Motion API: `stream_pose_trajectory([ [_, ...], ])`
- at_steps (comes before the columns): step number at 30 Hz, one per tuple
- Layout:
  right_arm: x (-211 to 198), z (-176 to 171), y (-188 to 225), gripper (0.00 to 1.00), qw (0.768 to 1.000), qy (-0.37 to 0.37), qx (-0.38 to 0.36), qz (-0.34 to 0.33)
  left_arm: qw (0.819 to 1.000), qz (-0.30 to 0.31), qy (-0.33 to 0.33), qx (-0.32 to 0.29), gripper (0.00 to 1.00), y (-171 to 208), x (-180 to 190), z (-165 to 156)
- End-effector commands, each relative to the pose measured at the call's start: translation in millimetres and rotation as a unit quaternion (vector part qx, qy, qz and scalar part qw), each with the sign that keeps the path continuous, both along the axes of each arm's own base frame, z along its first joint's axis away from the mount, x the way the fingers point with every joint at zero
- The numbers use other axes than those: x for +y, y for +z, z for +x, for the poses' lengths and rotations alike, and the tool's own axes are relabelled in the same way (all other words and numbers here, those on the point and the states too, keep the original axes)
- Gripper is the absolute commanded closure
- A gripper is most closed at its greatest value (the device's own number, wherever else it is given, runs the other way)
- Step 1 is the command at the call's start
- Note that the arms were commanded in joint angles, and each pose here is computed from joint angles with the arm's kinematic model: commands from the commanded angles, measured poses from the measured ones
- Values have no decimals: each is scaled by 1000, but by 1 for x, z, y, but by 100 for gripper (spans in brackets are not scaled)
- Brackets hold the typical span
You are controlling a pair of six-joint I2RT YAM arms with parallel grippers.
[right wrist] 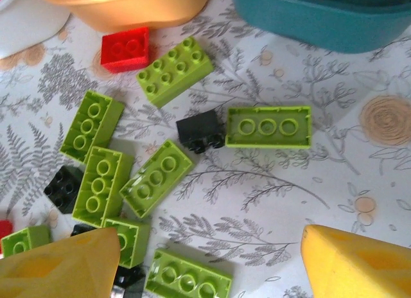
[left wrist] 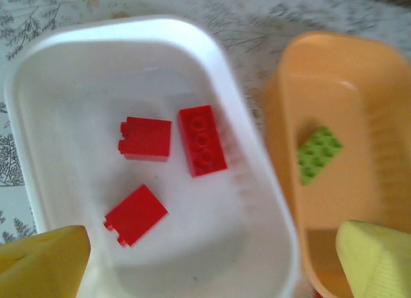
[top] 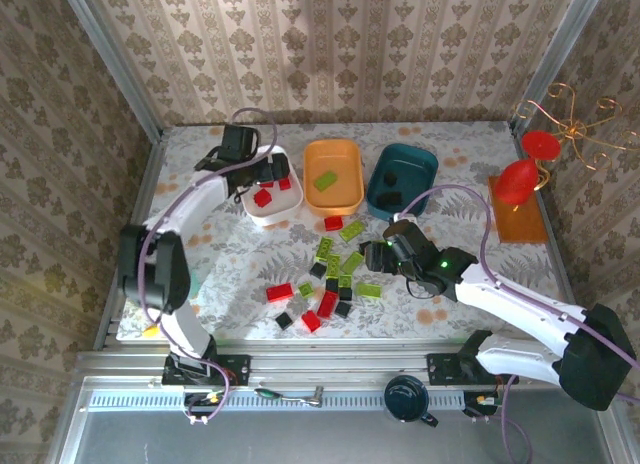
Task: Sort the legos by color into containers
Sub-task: Pick up the lego from the center of the table.
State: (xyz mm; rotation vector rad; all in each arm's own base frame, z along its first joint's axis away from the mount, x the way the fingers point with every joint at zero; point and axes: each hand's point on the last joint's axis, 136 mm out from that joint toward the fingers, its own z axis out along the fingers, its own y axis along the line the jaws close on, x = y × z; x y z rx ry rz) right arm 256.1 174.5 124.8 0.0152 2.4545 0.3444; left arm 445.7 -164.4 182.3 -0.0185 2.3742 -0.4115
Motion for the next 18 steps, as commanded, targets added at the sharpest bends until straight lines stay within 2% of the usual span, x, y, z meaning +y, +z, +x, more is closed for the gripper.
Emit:
stream_pose_trajectory([
  [1, 11, -15, -21, 24, 998, 43, 40, -4, 997, -52, -31, -42, 0, 24, -21, -32],
  [9, 31, -18, -46, 25, 995, 65, 70, -31, 992, -87, -75, -49, 0, -7, -45, -133],
  [12, 31, -8, -47, 26, 997, 37, 57, -40, 993, -79, -82, -42, 0, -22, -45, -159],
  [18, 29, 30, -40, 26, 997, -19, 12, -70, 993, -75, -85, -35, 0, -41, -39, -190],
])
